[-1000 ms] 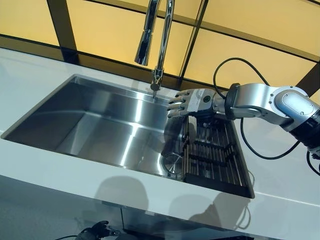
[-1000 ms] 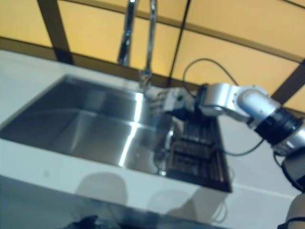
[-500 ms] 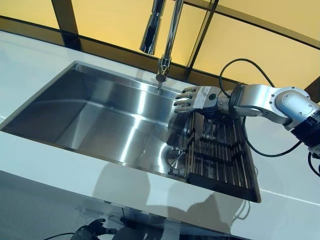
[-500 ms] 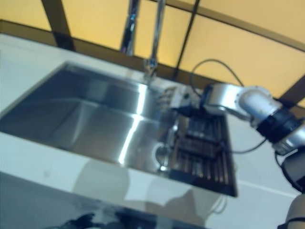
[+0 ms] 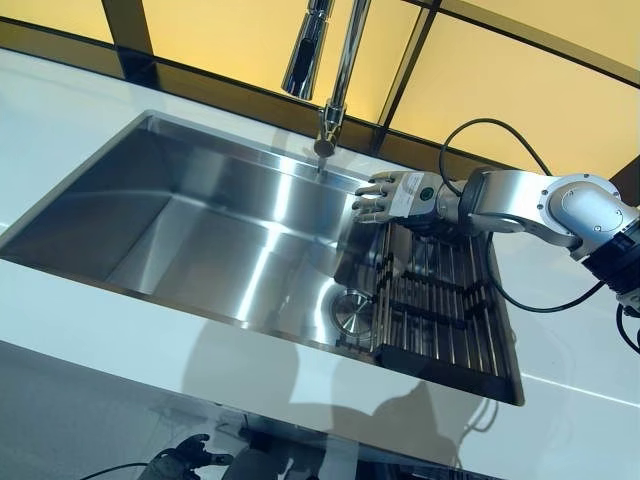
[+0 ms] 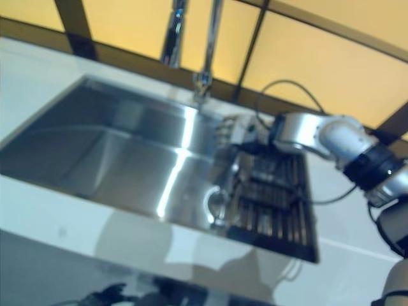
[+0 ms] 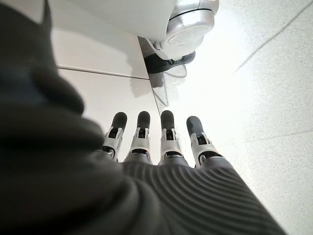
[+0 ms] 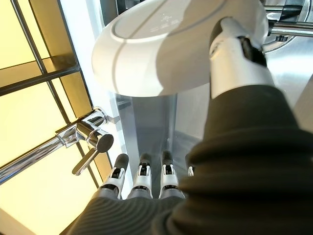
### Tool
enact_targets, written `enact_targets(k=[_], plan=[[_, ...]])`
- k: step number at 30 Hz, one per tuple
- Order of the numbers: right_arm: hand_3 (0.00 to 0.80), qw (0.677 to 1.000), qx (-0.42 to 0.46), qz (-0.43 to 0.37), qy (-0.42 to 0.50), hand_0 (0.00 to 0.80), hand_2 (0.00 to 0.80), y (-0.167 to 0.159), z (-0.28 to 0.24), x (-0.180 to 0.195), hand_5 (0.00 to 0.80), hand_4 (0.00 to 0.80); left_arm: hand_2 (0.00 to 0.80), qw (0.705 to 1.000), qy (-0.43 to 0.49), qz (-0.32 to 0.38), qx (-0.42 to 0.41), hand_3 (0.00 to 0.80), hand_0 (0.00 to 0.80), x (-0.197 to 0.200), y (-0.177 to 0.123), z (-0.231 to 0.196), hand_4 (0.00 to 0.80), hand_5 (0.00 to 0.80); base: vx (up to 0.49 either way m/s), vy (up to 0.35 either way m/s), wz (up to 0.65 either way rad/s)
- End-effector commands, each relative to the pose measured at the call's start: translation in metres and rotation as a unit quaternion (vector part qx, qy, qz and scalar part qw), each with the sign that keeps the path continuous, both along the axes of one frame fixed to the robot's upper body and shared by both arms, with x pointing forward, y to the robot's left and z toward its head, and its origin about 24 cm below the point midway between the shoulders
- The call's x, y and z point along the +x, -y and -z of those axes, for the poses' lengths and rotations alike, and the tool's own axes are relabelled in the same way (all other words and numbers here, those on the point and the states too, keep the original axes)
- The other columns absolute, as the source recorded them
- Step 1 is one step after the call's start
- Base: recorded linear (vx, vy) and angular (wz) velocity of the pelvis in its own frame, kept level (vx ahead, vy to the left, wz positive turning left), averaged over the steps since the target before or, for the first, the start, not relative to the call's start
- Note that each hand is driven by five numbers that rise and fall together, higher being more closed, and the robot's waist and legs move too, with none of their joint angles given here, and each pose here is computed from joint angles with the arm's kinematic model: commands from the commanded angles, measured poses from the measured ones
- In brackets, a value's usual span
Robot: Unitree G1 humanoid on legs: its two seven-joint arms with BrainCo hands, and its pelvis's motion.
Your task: Take plates into dishwasher
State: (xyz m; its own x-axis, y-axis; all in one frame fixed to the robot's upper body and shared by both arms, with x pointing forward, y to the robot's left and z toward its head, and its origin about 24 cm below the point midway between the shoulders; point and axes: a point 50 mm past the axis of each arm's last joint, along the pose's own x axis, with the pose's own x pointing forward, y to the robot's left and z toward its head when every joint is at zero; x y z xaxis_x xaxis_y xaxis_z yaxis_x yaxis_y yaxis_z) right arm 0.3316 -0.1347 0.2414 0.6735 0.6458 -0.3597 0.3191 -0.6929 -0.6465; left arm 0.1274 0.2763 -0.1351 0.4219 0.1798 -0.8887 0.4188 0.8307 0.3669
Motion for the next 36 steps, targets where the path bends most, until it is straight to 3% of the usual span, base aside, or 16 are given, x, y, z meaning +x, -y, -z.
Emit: enact_targets(k=[1, 34, 36], plan=[[0.0, 0.999, 0.002, 0.024, 0.033, 0.0, 0.0, 0.01, -0.022, 0.004, 0.0, 0.0, 0.0, 1.0, 0.028, -0.004, -0.005, 0.0, 0.0, 0.011, 0.0, -0.005, 0.0, 0.0, 0.0, 0.0, 0.0], [0.0, 0.996, -0.013, 0.061, 0.058, 0.0, 0.0, 0.025, -0.018, 0.015, 0.0, 0.0, 0.0, 0.999, 0.049, -0.009, -0.006, 0.0, 0.0, 0.022, -0.002, -0.01, 0.0, 0.0, 0.0, 0.0, 0.0], [0.107, 0.996, -0.013, 0.062, 0.058, 0.107, 0.107, 0.026, -0.019, 0.015, 0.107, 0.107, 0.0, 0.999, 0.05, -0.009, -0.007, 0.0, 0.0, 0.023, -0.001, -0.011, 0.0, 0.0, 0.0, 0.0, 0.0]])
